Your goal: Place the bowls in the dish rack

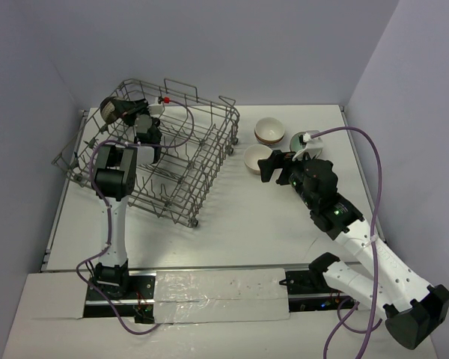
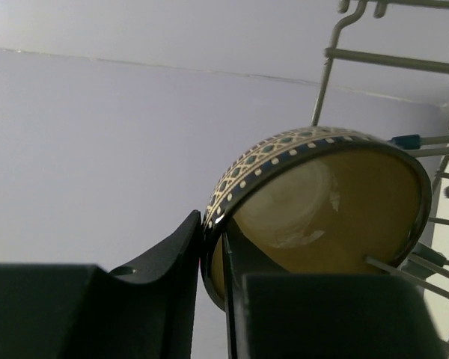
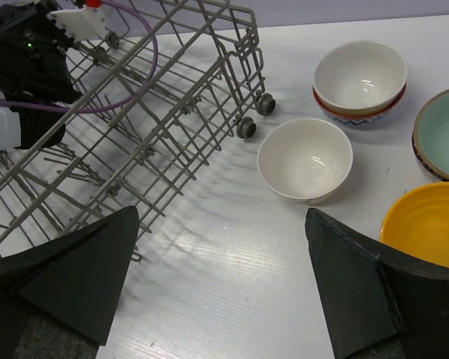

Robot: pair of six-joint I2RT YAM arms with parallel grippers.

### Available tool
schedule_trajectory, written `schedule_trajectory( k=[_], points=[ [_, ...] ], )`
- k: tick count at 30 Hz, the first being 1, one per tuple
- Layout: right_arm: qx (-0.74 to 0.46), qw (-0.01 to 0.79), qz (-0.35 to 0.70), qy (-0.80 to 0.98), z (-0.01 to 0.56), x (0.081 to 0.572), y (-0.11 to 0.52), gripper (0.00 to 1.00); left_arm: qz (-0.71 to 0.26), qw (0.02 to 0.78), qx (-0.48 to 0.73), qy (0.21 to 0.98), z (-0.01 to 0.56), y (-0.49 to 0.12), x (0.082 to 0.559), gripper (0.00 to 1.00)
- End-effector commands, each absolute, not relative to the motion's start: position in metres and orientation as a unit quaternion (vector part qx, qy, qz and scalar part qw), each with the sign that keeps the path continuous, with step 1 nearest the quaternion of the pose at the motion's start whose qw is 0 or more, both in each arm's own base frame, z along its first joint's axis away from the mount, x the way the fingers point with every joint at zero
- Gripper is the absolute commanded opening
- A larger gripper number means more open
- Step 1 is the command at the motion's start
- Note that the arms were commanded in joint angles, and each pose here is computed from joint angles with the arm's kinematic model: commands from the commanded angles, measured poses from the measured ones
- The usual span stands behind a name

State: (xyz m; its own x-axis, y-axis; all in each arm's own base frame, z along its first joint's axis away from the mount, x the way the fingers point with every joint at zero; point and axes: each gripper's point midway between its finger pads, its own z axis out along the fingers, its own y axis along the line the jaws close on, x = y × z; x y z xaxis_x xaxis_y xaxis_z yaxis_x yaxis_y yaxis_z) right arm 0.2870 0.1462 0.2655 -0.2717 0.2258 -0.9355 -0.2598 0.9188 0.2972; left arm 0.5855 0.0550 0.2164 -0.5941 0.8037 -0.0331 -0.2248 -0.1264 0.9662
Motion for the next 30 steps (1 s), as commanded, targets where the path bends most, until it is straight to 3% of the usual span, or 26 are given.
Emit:
schedule_trajectory(
  k=[1,9,13,21,30],
  points=[
    [-0.006,0.618,0.211,0.757,0.275,0.289,0.147,0.99,0.690,0.373,0.247,0.568,0.206,0.060,0.586,0.22],
    [-0.007,0.620,0.213,0.755,0.276,0.288,0.147,0.99,0.682,0.383,0.233,0.578,0.211,0.061,0.586,0.33],
    [-0.007,0.620,0.212,0.755,0.276,0.288,0.147,0.99,0.673,0.385,0.221,0.591,0.213,0.063,0.588,0.34],
    [-0.007,0.621,0.212,0.754,0.277,0.288,0.147,0.99,0.669,0.398,0.189,0.599,0.221,0.065,0.589,0.07],
    [-0.007,0.622,0.215,0.753,0.278,0.287,0.147,0.99,0.665,0.396,0.145,0.616,0.239,0.072,0.590,0.00]
  ],
)
